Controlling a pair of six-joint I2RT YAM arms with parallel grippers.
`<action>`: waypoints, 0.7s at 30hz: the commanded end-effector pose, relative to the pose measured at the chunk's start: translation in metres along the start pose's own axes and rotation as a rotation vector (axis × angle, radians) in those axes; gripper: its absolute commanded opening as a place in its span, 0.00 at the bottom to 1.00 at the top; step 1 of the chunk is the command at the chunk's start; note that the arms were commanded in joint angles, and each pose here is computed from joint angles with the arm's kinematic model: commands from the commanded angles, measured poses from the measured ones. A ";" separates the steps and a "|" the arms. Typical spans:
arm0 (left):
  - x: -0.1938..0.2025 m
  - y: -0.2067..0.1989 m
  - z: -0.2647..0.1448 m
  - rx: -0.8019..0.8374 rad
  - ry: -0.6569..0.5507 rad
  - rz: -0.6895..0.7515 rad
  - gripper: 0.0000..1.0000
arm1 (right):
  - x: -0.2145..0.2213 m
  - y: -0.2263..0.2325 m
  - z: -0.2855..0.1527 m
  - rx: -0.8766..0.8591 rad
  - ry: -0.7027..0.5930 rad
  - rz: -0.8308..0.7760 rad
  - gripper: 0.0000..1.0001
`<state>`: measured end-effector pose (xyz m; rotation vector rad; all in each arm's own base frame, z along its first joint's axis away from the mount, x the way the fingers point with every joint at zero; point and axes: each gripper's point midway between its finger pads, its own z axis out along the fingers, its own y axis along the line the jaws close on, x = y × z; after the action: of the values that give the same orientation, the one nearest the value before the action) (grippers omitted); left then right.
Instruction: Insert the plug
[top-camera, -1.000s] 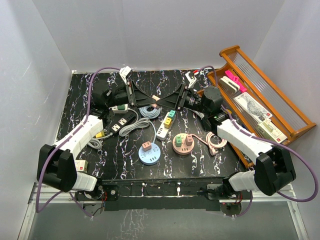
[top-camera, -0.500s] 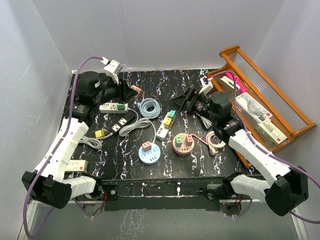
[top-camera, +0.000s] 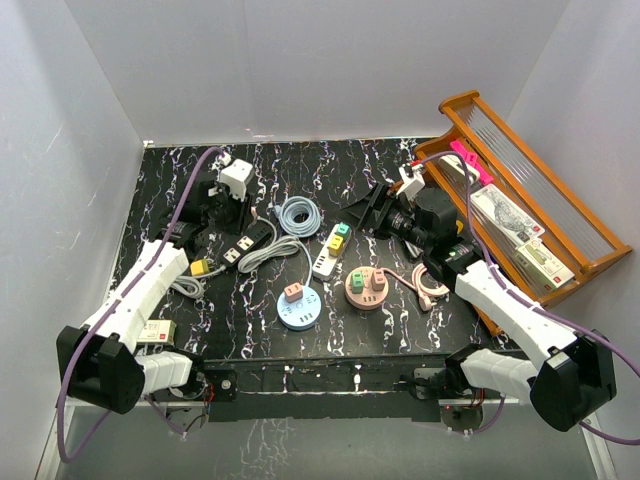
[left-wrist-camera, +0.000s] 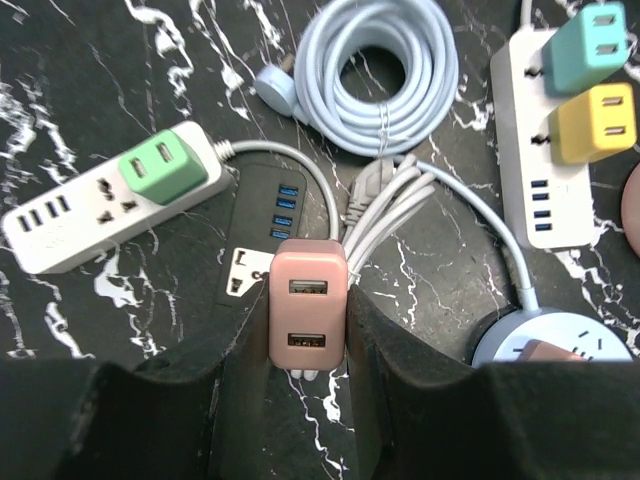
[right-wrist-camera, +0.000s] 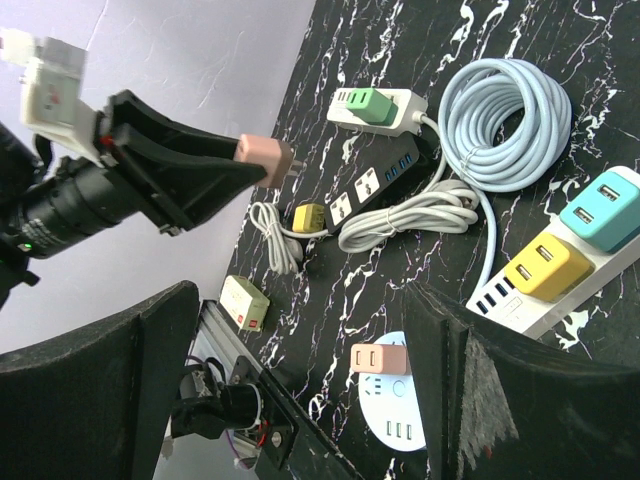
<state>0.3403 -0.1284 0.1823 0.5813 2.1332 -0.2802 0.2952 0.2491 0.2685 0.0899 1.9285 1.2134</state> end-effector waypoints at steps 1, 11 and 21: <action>0.010 -0.001 0.020 0.059 0.015 0.020 0.00 | -0.007 0.002 0.002 -0.017 -0.033 -0.005 0.80; 0.039 0.034 0.052 0.045 0.091 0.060 0.00 | -0.003 0.000 0.002 -0.010 -0.022 0.029 0.80; 0.066 0.045 0.061 0.046 0.133 0.034 0.00 | -0.003 -0.003 0.005 -0.005 -0.021 0.041 0.80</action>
<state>0.3694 -0.0895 0.0924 0.6398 2.2857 -0.2532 0.2936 0.2490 0.2509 0.1359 1.9756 1.2221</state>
